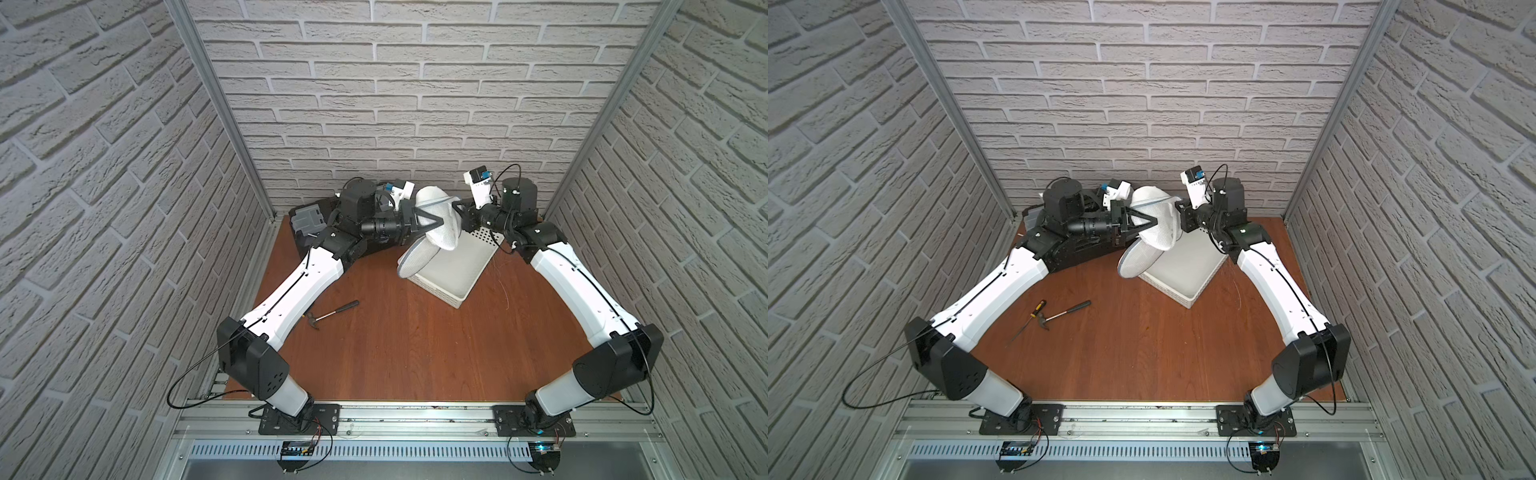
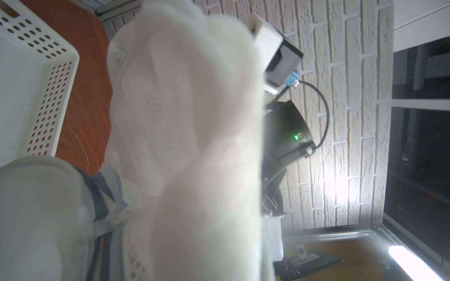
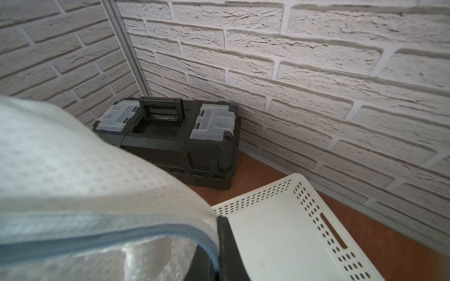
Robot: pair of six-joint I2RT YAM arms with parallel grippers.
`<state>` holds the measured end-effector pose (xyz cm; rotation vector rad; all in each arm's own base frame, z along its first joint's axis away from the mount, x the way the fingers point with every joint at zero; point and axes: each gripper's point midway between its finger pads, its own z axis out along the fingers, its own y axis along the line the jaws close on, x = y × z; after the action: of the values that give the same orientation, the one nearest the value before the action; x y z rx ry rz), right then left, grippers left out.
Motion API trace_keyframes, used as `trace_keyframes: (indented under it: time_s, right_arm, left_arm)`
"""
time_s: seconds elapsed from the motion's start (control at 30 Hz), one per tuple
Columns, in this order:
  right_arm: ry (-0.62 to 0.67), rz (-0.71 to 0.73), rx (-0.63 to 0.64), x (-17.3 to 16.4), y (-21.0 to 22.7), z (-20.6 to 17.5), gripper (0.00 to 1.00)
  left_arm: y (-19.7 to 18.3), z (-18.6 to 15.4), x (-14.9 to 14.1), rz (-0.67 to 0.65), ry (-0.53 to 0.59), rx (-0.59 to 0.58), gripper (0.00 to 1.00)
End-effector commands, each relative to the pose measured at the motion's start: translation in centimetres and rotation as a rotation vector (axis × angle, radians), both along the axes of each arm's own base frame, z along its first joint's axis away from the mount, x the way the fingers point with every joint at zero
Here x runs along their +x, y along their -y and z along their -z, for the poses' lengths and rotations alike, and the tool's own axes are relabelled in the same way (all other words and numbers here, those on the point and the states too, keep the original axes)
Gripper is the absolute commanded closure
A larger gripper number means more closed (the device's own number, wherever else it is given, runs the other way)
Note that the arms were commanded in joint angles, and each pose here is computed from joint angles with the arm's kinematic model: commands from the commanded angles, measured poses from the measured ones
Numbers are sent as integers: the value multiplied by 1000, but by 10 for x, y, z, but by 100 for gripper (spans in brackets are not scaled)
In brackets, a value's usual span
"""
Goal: Turn the laundry bag inside out
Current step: Turn over the laundry bag.
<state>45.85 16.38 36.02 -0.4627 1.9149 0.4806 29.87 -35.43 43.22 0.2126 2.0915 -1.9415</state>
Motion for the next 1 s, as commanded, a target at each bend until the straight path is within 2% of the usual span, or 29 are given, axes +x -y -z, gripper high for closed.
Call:
trace_keyframes:
  time_s: [0.0,0.1,0.17,0.3,0.37,0.5,0.7,0.8,0.97]
  right_arm:
    - [-203,-68,131,11,1,30,97]
    - [-354,-187,282,8,-10,49,96]
    - [-397,-227,351,7,-13,57,94]
    - [-406,-259,352,-4,-16,68,85]
    - [-376,-260,334,-12,-15,68,78]
    - [-291,-255,331,-33,-11,50,63]
    - [-220,-232,333,-65,0,20,51]
    - [-304,-180,368,-70,9,36,39]
    - [-475,-158,532,-74,8,50,36]
  left_arm:
    - [8,-40,-60,256,178,-74,100]
    - [8,-61,-84,330,275,-107,100]
    - [6,-72,-100,375,338,-127,100]
    - [-4,-96,-123,401,482,-187,100]
    - [-9,-102,-124,348,563,-195,100]
    - [-24,-106,-113,157,743,-209,100]
    - [-33,-107,-115,137,795,-272,100]
    - [-35,-110,-115,127,824,-305,100]
    - [-41,-109,-100,53,864,-329,100]
